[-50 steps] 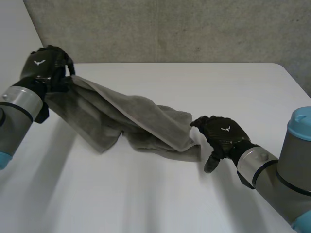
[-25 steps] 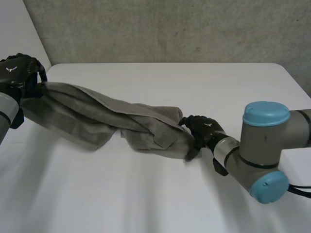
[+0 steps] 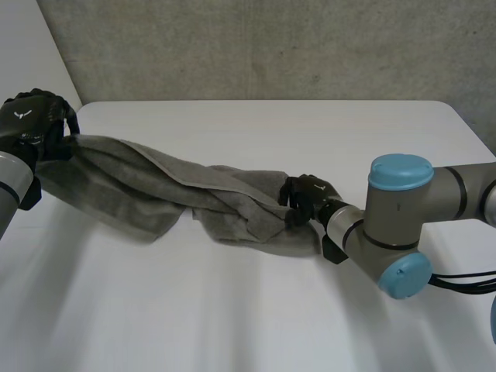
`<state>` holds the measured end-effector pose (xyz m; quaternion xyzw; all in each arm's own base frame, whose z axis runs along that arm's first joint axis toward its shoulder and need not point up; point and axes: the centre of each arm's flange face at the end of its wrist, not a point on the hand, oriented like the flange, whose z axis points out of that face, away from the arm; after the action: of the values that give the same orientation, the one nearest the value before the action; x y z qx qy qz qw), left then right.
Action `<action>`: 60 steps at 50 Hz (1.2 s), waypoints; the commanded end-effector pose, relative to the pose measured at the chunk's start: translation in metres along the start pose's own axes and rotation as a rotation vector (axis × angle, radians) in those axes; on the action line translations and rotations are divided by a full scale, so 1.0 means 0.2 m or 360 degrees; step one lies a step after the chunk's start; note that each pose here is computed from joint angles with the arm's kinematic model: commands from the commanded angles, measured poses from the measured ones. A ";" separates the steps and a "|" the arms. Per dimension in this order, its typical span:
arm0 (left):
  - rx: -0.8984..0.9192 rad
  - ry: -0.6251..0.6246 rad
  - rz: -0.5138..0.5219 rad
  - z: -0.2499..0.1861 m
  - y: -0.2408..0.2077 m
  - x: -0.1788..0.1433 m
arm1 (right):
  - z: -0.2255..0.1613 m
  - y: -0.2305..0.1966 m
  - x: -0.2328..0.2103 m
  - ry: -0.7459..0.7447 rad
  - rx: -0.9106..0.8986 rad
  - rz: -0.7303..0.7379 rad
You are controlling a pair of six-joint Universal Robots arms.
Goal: Fold the towel.
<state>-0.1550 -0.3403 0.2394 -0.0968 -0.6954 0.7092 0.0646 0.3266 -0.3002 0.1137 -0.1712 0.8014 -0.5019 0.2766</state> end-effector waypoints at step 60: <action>0.0042 0.0046 0.0005 -0.05 -0.04 0.05 | -0.12 -0.19 0.04 -0.0161 0.0040 0.0031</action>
<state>-0.1592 -0.3316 0.2417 -0.1023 -0.6892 0.7139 0.0698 0.3097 -0.3068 0.1138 -0.1935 0.7970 -0.4956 0.2858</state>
